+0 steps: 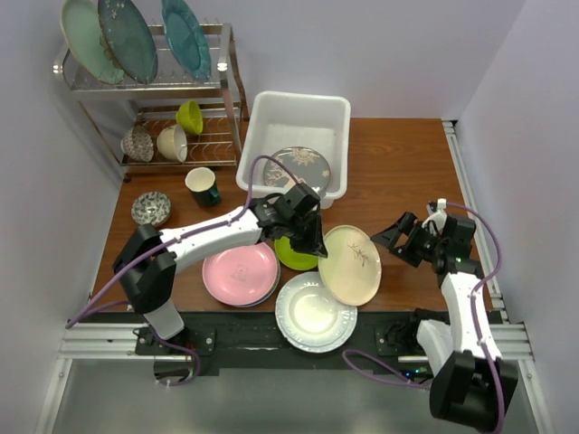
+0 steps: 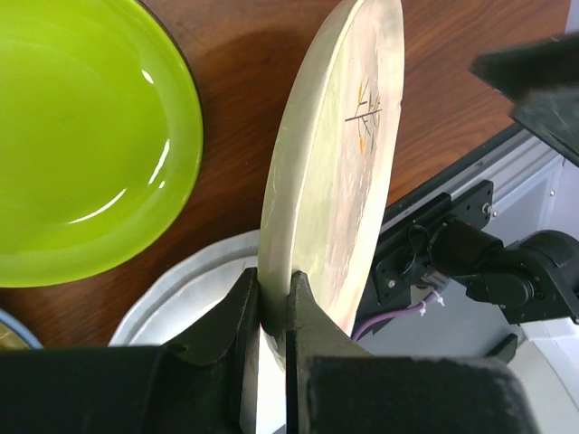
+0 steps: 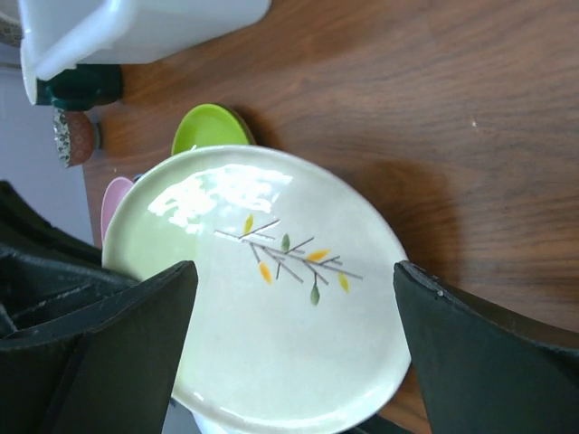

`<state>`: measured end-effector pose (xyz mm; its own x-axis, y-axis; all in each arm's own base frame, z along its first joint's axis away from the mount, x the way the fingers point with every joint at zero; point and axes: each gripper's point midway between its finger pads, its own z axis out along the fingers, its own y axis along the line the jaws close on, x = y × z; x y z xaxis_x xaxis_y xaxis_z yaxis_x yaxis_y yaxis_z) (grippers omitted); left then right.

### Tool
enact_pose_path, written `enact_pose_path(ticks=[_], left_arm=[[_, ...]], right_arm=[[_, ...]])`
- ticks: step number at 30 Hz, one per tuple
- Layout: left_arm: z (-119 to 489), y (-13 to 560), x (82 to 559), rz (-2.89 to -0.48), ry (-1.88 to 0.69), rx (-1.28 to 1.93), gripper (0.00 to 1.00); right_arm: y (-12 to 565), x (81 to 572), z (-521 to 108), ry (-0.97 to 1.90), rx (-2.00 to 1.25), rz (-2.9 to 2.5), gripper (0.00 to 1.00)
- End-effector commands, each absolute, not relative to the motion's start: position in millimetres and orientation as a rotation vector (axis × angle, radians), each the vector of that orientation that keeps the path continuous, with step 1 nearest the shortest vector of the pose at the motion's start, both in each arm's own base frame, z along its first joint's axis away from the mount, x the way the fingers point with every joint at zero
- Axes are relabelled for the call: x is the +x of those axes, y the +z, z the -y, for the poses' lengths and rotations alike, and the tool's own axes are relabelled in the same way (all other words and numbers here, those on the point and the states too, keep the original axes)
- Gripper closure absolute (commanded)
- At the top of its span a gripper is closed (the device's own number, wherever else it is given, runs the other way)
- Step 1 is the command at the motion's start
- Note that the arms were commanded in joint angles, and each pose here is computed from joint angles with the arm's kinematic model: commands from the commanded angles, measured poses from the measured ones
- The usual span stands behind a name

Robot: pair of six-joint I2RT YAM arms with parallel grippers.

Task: Place the plates into the plastic bin on the countertop
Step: Place the plate in the plastic bin.

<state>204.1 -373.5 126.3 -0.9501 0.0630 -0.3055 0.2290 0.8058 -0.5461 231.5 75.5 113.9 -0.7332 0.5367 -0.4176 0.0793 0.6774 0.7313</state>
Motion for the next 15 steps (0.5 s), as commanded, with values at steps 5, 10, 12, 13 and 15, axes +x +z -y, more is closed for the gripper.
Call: enact_pose_path(ticks=[5,10,12,13,15], left_arm=[[339,155,226,-2.600,-0.644,0.290,1.00],[331,187,230,-2.511,-0.664,0.264,1.00],[332,209,229,-2.450,-0.737,0.235,1.00],[332,216,230,-2.433,-0.758,0.222,1.00],[333,234,231,-2.391,-0.800,0.207,1.00]], right_arm=[[144,223,-82,0.901,0.359,-2.209,0.01],[144,230,-84,0.935,0.372,-2.181,0.01],[138,229,-82,0.920,0.388,-2.201,0.01],[136,229,-82,0.917,0.388,-2.206,0.01],[129,228,-82,0.926,0.408,-2.214,0.01]])
